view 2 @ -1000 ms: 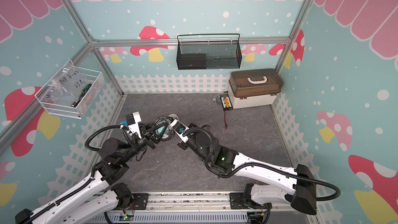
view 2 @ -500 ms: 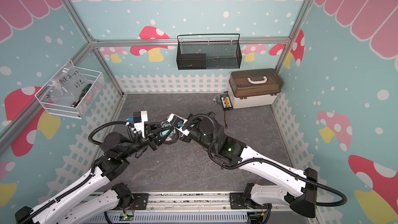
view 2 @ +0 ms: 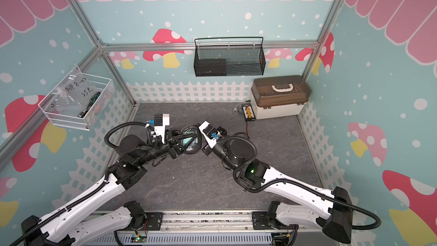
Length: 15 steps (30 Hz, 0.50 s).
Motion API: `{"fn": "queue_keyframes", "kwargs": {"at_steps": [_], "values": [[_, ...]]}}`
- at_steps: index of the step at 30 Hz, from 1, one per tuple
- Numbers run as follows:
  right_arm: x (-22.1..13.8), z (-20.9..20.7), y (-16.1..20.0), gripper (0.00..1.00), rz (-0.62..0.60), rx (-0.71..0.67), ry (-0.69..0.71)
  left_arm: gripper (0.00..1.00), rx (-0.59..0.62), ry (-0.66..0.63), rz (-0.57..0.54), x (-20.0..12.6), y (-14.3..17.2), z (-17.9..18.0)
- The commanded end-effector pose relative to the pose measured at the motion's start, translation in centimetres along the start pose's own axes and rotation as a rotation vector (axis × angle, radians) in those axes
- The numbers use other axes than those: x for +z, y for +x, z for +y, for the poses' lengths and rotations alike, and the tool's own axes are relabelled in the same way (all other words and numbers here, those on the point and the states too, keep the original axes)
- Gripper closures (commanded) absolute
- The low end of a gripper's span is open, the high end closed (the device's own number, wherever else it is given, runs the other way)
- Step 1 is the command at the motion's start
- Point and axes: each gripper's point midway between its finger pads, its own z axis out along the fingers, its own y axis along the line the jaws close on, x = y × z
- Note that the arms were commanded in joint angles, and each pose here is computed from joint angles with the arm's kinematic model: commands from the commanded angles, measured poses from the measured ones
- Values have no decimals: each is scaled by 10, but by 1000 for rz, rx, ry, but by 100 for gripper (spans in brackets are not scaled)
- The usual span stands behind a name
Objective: Pack away charging kits
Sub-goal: Zip the zipper on the storage bag.
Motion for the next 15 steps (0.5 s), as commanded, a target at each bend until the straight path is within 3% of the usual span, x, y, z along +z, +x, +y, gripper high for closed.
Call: {"fn": "queue_keyframes", "kwargs": {"at_steps": [1, 4, 10, 15], "values": [[-8, -6, -50, 100, -213, 138, 24, 48, -41, 70, -62, 4, -12, -11], [-6, -9, -50, 100, -238, 183, 57, 39, -69, 102, -128, 4, -22, -14], [3, -24, -47, 100, -257, 277, 163, 29, -122, 98, -233, 2, -34, -9], [4, -36, -38, 100, -271, 387, 263, 27, -128, 98, -280, 1, -36, -9]]}}
